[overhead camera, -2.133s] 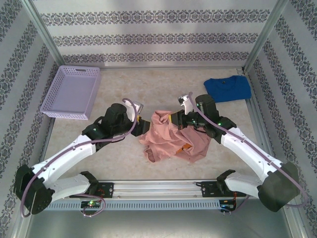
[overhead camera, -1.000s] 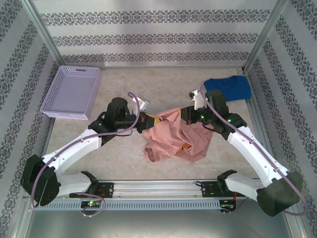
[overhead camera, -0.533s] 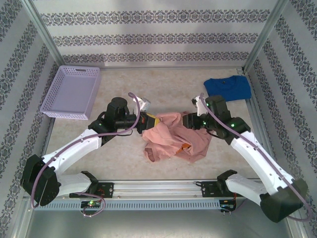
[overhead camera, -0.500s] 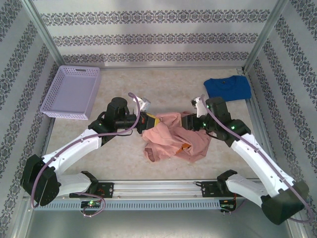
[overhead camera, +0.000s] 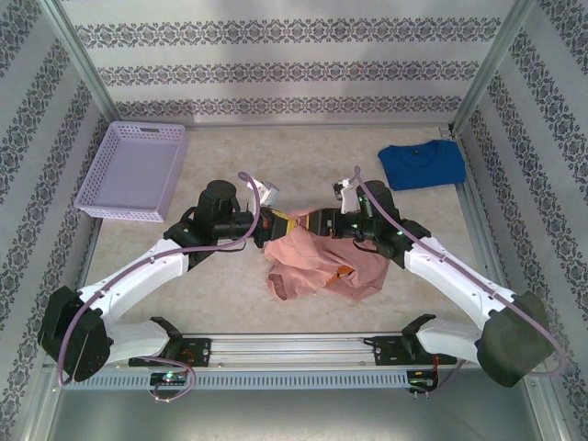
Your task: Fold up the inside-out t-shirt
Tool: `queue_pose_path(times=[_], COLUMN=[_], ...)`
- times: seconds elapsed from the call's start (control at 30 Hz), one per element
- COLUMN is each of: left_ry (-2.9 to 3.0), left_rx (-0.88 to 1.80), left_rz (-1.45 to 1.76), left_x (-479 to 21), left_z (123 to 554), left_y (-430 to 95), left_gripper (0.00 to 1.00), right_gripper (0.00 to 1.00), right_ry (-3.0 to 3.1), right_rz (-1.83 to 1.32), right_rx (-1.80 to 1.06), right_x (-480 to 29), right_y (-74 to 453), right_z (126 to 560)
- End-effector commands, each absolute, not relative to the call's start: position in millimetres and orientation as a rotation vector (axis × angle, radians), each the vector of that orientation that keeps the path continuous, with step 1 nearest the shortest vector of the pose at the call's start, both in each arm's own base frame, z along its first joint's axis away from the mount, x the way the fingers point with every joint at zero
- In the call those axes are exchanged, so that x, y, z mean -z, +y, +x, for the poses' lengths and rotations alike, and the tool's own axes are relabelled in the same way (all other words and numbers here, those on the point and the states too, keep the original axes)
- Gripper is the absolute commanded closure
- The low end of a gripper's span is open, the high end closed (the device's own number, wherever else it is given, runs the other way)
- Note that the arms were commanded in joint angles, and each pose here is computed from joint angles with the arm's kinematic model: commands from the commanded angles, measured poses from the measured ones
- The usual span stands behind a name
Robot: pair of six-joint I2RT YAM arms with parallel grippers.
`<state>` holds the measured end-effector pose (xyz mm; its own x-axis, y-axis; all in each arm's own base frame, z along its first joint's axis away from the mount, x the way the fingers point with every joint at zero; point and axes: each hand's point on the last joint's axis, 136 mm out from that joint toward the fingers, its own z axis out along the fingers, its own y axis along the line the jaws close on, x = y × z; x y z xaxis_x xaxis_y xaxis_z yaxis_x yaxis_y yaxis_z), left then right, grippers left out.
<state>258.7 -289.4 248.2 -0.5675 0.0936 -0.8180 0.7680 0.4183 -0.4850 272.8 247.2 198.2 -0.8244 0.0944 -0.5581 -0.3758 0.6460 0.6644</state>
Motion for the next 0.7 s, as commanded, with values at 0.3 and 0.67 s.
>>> queue_pose_path(times=[0.3,0.67], left_ry=[1.92,2.055], left_rx=[1.102,0.801], left_rz=[0.706,0.536], left_x=[-252.5,-216.4], left_z=[267.1,292.6], left_y=[-281.5,-245.7], left_gripper=[1.0,1.0], right_gripper=[0.94,1.0], right_ry=[2.302,2.106], right_rz=[-0.243,-0.409], right_rx=[-0.977,-1.227], right_x=[-193.2,-287.4], right_y=[244.9,227.7], right_z=[274.1,249.1])
